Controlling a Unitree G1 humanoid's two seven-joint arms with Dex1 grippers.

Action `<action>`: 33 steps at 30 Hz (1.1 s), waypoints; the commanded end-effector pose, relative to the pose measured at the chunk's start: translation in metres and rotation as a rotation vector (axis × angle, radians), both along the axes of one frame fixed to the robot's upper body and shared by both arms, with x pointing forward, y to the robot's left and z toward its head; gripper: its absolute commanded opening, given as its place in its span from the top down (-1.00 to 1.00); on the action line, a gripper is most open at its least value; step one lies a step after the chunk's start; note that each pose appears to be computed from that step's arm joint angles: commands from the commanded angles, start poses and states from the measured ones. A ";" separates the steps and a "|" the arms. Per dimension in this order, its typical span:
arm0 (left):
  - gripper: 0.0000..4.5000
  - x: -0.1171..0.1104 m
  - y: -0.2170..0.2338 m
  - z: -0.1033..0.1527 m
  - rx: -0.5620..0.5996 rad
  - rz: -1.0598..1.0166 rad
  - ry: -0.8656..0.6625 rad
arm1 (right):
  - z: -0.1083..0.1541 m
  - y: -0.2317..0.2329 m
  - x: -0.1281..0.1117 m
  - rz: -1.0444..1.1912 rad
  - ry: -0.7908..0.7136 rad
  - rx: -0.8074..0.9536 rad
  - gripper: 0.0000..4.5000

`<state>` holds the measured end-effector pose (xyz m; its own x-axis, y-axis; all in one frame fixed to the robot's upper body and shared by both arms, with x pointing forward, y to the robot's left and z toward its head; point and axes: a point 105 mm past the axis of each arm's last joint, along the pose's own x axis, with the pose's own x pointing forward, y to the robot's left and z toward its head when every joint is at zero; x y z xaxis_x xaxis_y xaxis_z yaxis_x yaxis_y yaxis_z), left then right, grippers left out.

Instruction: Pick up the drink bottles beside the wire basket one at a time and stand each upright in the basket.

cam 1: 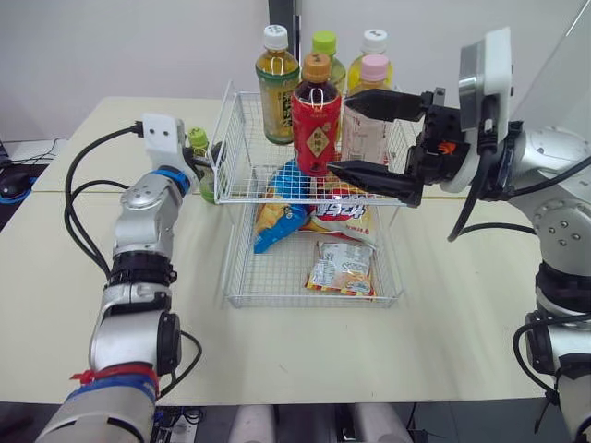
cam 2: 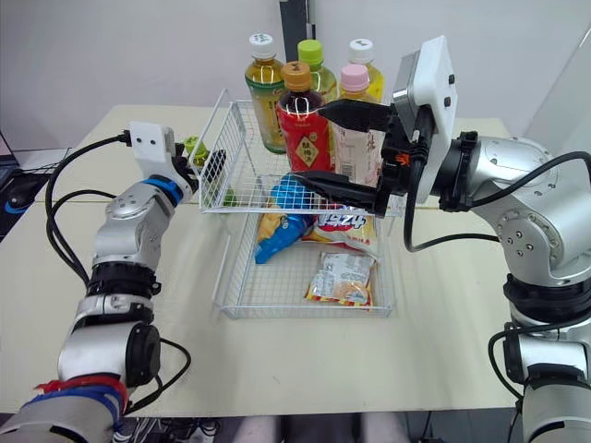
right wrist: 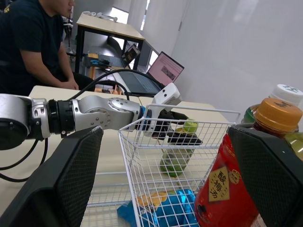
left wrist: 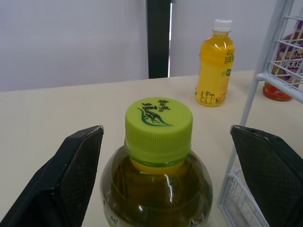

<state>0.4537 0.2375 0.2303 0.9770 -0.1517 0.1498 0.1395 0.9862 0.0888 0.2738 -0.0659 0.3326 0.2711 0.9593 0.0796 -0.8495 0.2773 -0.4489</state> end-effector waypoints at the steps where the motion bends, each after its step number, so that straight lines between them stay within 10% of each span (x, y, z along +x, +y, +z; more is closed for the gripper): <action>1: -0.98 0.004 -0.003 0.016 0.020 -0.006 -0.055 | 0.012 -0.006 -0.009 -0.018 -0.057 0.023 -1.00; 8: -0.74 0.009 -0.010 0.017 -0.010 -0.037 -0.056 | 0.013 -0.009 -0.010 -0.039 -0.058 0.019 -1.00; 16: 0.35 0.007 0.000 0.017 -0.008 -0.008 -0.061 | 0.013 -0.009 -0.010 -0.044 -0.056 0.022 -1.00; 25: 0.39 -0.010 0.031 0.042 0.005 0.032 -0.120 | 0.013 -0.008 -0.009 -0.039 -0.055 0.026 -1.00; 33: 0.39 -0.055 0.013 0.162 0.052 -0.231 -0.258 | 0.011 -0.007 -0.007 -0.029 -0.053 0.032 -1.00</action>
